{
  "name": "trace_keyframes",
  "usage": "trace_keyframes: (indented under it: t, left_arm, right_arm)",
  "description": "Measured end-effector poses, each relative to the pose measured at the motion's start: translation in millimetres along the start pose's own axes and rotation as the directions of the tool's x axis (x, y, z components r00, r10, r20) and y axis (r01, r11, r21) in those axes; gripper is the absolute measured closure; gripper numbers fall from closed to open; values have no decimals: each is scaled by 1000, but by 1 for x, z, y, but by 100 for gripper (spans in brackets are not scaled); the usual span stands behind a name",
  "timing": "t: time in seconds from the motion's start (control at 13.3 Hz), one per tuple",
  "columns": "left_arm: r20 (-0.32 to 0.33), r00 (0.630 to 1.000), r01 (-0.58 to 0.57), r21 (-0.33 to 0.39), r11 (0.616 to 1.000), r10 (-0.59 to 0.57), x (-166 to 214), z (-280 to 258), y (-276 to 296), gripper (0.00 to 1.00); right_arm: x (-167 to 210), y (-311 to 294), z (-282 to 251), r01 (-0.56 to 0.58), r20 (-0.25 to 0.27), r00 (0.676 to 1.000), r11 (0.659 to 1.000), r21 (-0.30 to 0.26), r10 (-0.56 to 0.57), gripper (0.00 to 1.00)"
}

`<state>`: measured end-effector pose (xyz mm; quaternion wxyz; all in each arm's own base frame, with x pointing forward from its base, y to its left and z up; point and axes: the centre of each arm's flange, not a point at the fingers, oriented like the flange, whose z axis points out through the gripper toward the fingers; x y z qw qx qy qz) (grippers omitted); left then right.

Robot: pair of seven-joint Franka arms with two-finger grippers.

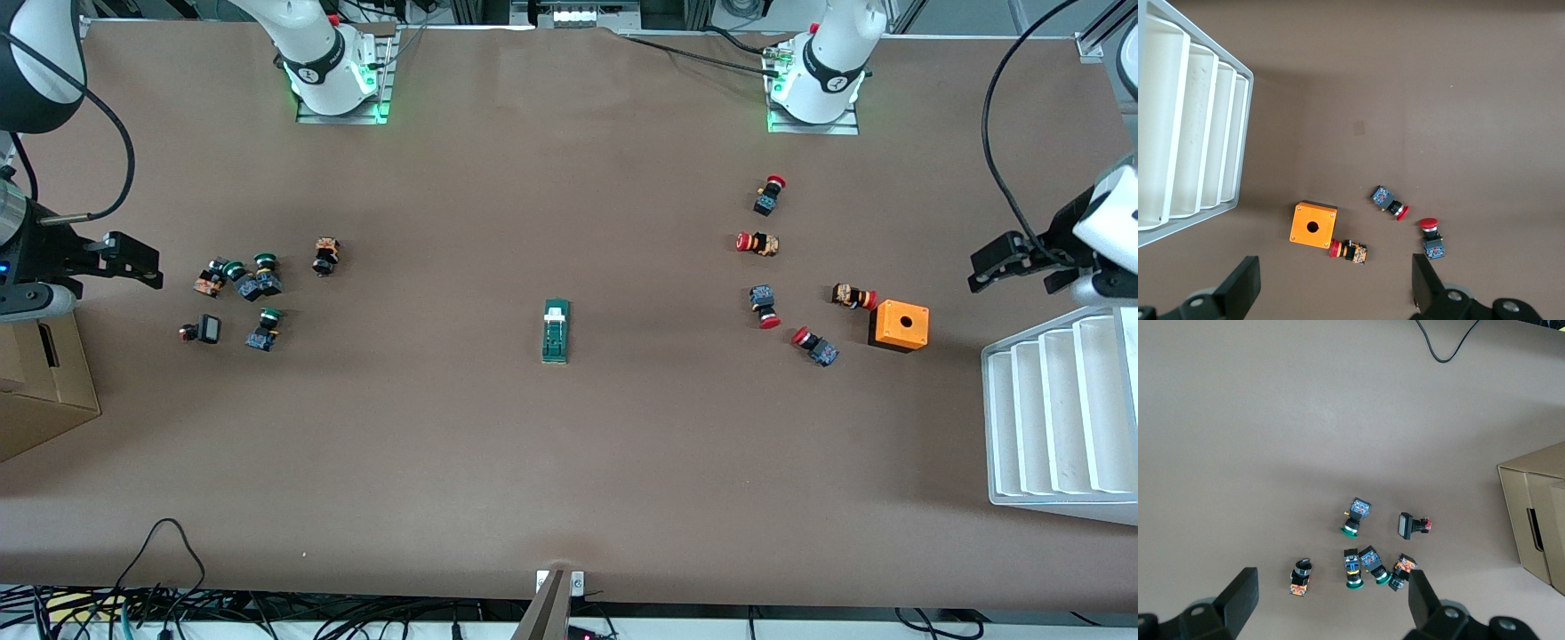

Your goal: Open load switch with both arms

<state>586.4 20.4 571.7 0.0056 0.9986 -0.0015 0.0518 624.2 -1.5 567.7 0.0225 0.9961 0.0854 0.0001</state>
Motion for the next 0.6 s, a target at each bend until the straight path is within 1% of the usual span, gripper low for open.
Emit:
trace_keyframes:
  t: [0.3,0.6]
  left_arm:
    - [-22,1000,-5,-4,1000,4,-9,-15,3,0]
    - [-5,1000,0,-6,1000,0,-13,-6,6,0]
  right_arm:
    - [1,-3,0,7,0,1000,1000,1,-7,0]
    - [1,-3,0,10,-1,1000,1000,1,-10,0]
